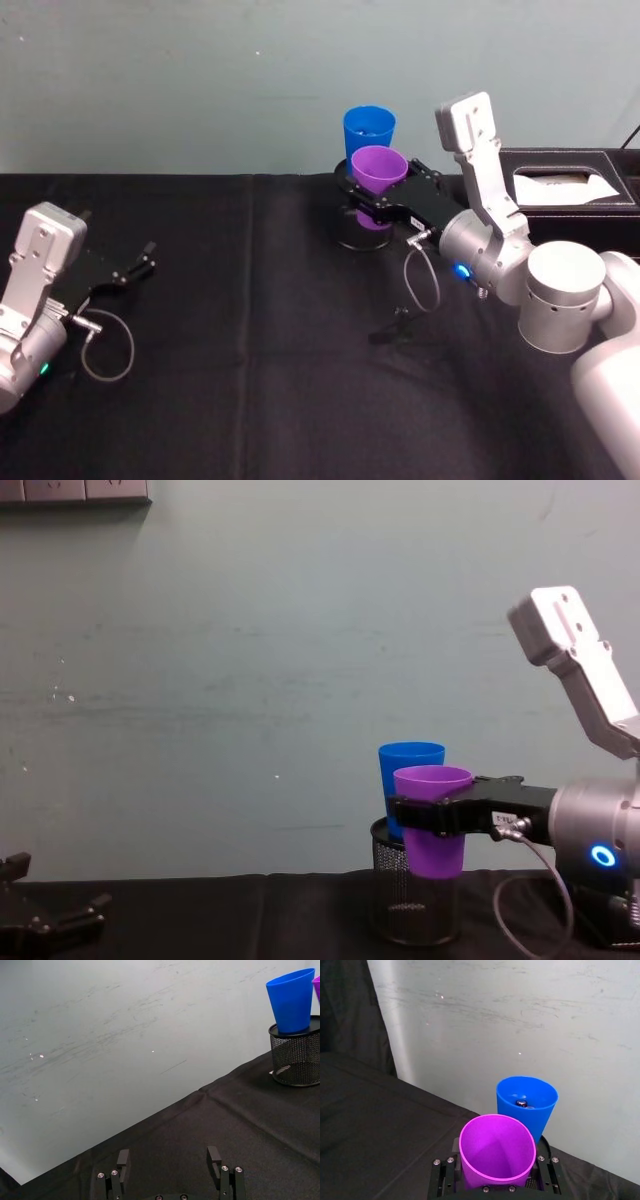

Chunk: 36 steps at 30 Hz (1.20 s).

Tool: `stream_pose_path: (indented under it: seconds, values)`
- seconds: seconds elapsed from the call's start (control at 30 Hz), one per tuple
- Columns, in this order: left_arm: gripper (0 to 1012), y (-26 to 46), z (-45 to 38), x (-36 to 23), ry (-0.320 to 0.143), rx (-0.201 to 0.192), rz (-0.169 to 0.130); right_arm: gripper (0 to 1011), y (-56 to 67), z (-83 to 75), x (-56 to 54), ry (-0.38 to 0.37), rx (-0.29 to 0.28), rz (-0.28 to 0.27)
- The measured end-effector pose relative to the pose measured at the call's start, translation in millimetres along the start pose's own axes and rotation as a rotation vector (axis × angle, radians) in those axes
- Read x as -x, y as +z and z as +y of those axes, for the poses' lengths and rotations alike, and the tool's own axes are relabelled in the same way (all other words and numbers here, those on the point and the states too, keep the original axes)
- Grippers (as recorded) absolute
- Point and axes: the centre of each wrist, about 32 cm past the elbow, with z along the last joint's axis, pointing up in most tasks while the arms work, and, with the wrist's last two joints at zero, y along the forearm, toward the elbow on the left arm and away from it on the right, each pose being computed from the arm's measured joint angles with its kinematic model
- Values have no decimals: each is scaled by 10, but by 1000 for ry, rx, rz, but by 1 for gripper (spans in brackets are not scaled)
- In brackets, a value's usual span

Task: Pick up one cup with a gripper and tap it against the other cup.

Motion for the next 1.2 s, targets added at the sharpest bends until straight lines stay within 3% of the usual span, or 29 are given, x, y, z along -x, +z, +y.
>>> stream_pose_path:
  seconds: [0.47, 1.2]
  values:
    - [1000, 0, 0, 0, 0, 0, 0, 738, 21, 130, -129, -31, 1, 50]
    - [1000, 0, 0, 0, 0, 0, 0, 738, 21, 127, -118, -25, 2, 48]
